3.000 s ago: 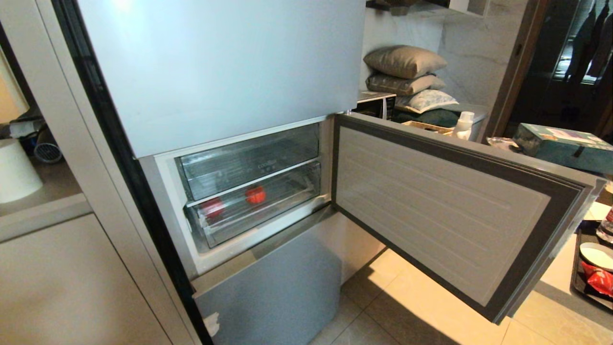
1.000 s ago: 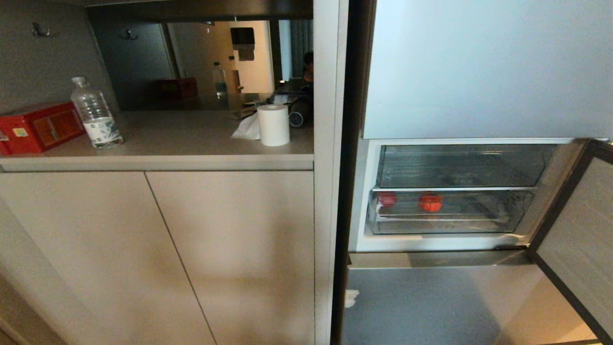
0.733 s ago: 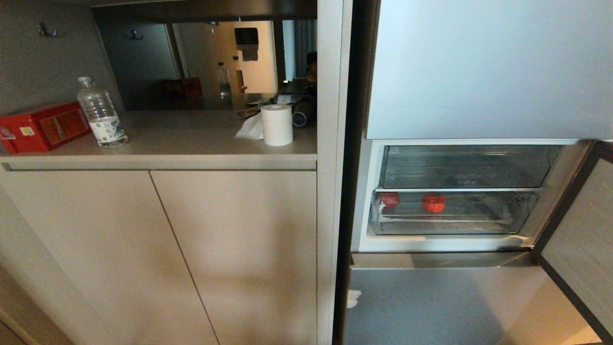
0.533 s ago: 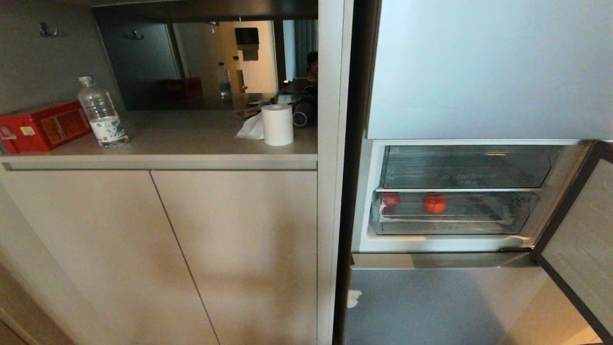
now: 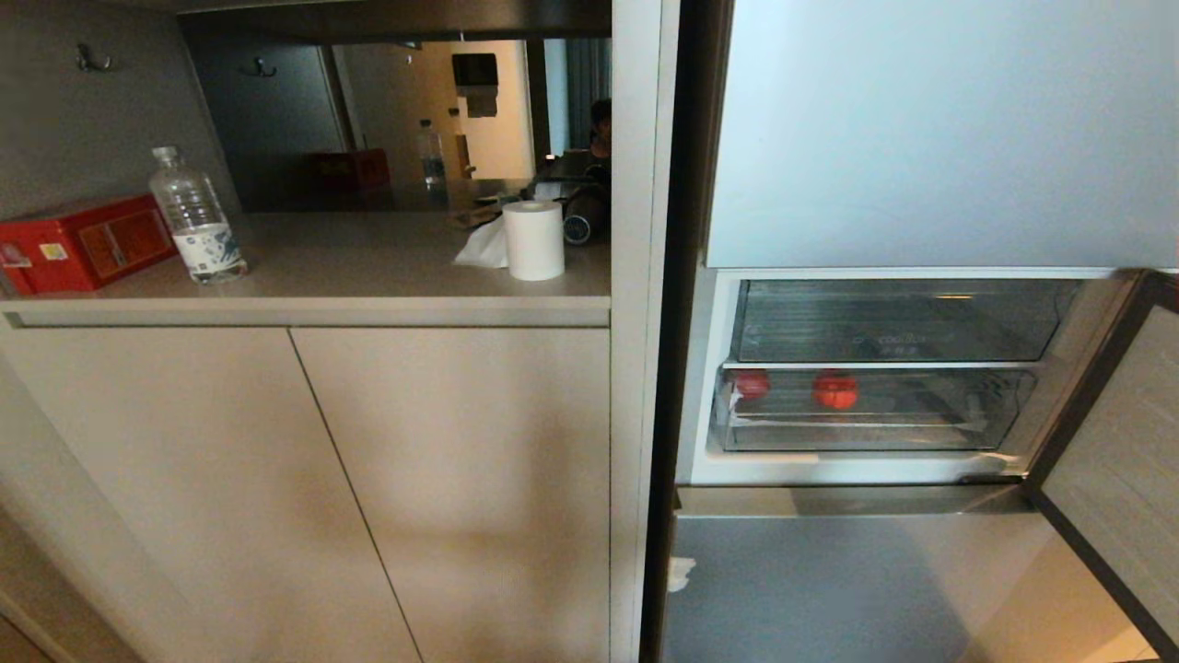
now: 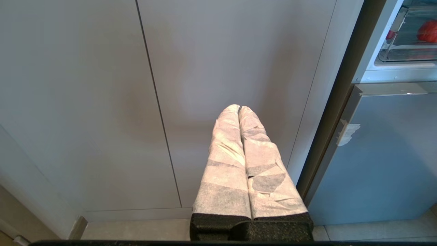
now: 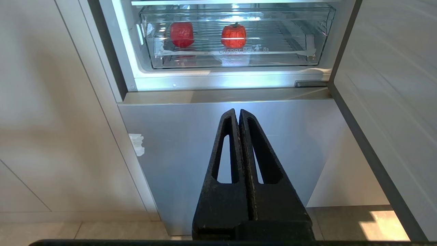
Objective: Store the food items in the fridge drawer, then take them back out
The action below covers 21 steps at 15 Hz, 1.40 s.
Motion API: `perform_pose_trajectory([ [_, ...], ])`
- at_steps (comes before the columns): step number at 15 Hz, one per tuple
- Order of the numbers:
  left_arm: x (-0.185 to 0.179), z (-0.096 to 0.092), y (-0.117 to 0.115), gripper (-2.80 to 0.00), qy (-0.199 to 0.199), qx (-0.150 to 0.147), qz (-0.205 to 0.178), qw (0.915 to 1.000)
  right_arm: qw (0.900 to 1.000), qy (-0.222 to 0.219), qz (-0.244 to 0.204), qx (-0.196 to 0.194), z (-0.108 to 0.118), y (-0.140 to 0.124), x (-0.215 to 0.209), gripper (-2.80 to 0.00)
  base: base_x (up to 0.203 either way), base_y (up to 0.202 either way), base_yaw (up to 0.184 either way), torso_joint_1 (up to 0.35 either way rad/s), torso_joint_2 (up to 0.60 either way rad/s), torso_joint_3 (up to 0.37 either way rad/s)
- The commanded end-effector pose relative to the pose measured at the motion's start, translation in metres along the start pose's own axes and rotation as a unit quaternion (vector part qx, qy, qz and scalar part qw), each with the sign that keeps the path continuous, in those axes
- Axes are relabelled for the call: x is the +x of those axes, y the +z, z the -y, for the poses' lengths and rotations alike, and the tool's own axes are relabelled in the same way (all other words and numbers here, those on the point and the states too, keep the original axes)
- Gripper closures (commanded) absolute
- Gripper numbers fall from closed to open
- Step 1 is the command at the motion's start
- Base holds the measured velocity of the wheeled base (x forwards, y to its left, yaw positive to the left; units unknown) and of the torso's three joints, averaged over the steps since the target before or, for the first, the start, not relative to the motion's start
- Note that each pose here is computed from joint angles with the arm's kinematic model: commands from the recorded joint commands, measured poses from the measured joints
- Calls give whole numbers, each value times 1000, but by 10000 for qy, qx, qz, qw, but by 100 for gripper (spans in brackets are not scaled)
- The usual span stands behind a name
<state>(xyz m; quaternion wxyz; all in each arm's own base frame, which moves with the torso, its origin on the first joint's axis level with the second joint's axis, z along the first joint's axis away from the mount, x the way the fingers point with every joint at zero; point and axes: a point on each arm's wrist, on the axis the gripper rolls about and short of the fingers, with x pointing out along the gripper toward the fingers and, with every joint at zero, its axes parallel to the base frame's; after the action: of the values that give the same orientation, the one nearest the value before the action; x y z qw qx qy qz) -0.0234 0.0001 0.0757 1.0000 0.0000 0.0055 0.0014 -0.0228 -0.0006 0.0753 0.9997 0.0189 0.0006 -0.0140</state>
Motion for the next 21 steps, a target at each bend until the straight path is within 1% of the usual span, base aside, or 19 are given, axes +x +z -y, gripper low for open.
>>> perform_pose_trajectory([
  [1, 0, 0, 0, 0, 2, 0, 2, 10000, 10000, 9, -6, 2, 0, 0, 0, 0, 0, 0, 0, 0, 0, 0],
  [3, 0, 0, 0, 0, 2, 0, 9, 10000, 10000, 2, -2, 2, 0, 0, 0, 0, 0, 0, 0, -60, 132, 66],
  [11, 0, 0, 0, 0, 2, 0, 7, 10000, 10000, 5, -6, 2, 0, 0, 0, 0, 0, 0, 0, -164, 348, 176],
  [21, 0, 0, 0, 0, 2, 0, 9, 10000, 10000, 0, 1, -5, 0, 0, 0, 0, 0, 0, 0, -243, 500, 257],
])
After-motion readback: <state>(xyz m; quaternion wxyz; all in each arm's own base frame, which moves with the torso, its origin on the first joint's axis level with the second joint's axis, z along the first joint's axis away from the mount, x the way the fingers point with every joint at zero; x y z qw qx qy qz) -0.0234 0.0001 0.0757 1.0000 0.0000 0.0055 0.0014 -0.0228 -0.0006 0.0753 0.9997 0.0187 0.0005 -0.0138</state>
